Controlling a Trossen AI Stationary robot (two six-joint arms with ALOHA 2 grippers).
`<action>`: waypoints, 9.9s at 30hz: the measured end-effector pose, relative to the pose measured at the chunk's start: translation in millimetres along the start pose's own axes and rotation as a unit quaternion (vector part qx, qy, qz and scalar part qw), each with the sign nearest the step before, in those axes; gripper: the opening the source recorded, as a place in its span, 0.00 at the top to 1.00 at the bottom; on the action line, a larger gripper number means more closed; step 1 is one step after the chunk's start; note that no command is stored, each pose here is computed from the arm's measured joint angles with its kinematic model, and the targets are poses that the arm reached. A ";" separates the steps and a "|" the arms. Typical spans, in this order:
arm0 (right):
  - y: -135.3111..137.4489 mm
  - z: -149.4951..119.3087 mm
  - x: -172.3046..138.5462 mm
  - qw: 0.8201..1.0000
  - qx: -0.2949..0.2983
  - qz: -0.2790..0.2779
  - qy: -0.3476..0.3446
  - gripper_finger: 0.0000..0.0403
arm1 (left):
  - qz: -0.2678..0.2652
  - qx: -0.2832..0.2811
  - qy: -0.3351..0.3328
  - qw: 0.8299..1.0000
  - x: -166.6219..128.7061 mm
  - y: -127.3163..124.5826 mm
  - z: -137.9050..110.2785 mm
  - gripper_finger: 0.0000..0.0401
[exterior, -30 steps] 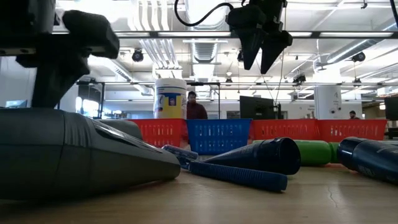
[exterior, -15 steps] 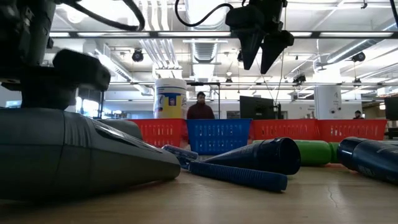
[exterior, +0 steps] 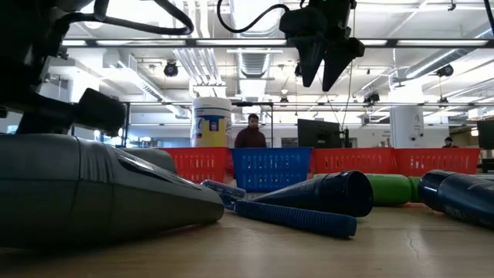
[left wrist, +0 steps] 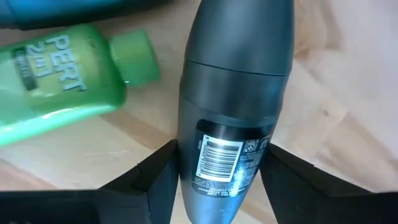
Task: Pick & Place Travel size toiletries
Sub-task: Put the gray deodorant into the right red bin, then put the green shampoo into the middle red bin
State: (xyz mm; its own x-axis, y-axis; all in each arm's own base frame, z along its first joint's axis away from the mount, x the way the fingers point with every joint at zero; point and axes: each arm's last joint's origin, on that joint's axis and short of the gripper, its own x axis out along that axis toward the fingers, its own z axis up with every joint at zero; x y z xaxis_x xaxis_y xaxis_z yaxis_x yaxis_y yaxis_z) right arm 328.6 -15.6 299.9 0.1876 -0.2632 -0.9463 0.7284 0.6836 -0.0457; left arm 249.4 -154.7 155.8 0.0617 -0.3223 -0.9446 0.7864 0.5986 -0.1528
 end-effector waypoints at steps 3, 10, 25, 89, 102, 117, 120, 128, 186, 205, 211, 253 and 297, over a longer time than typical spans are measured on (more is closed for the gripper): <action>0.0 0.0 0.0 1.000 -0.001 0.000 0.000 0.27 | 0.000 -0.020 -0.009 1.000 2.6 0.1 -0.8 0.44; 0.0 0.0 0.0 1.000 -0.003 -0.001 -0.001 0.22 | 0.000 -0.041 -0.014 0.999 4.6 -0.5 -0.7 0.40; -0.1 0.1 0.0 1.000 -0.005 -0.001 -0.001 0.11 | 0.047 -0.007 -0.008 0.999 9.4 -11.8 4.6 0.37; 33.2 -11.7 -74.7 0.890 -0.302 0.286 -0.189 0.30 | 0.205 -0.388 -0.386 0.811 -152.6 71.5 -15.4 0.50; 41.9 -30.9 -77.7 0.882 -0.348 0.262 -0.179 0.09 | 0.203 -0.374 -0.362 0.830 -144.8 100.7 8.5 0.50; 51.7 -31.7 -70.5 0.887 -0.335 0.270 -0.168 0.15 | 0.230 -0.370 -0.410 0.801 -158.9 112.4 9.2 0.50; 52.9 -29.5 -71.6 0.884 -0.332 0.276 -0.180 0.17 | 0.231 -0.368 -0.414 0.800 -159.6 112.6 9.6 0.50; 54.9 -27.4 -62.9 0.889 -0.330 0.269 -0.168 0.25 | 0.240 -0.358 -0.424 0.797 -162.8 113.3 11.4 0.50; -48.7 -68.4 -61.2 0.993 -0.055 0.010 -0.107 0.51 | 0.238 -0.439 -0.306 0.810 -145.9 78.2 2.6 0.14; -88.8 -128.1 7.9 0.975 0.209 -0.020 -0.067 0.50 | 0.257 -0.460 -0.304 0.793 -140.8 76.8 1.4 0.14; -71.9 -121.2 32.6 0.967 0.228 -0.039 -0.104 0.50 | 0.262 -0.462 -0.301 0.792 -138.1 77.0 -0.2 0.14; -59.4 -120.8 33.6 0.996 0.088 0.002 -0.033 0.14 | 0.137 -0.491 -0.141 0.849 -100.4 39.1 -13.9 0.14; -62.0 -120.7 29.9 0.996 0.074 0.001 -0.047 0.16 | 0.170 -0.555 -0.049 0.813 -7.2 32.4 33.0 0.14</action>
State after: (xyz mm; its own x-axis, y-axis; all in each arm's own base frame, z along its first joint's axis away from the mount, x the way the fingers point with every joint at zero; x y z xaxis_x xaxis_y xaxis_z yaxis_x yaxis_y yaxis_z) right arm 209.6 16.3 235.8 0.2451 -0.3288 -0.9120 0.8157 0.5784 0.0106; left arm 294.6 -157.2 167.2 0.2517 -0.0249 -0.9675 -0.3214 0.9408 -0.1079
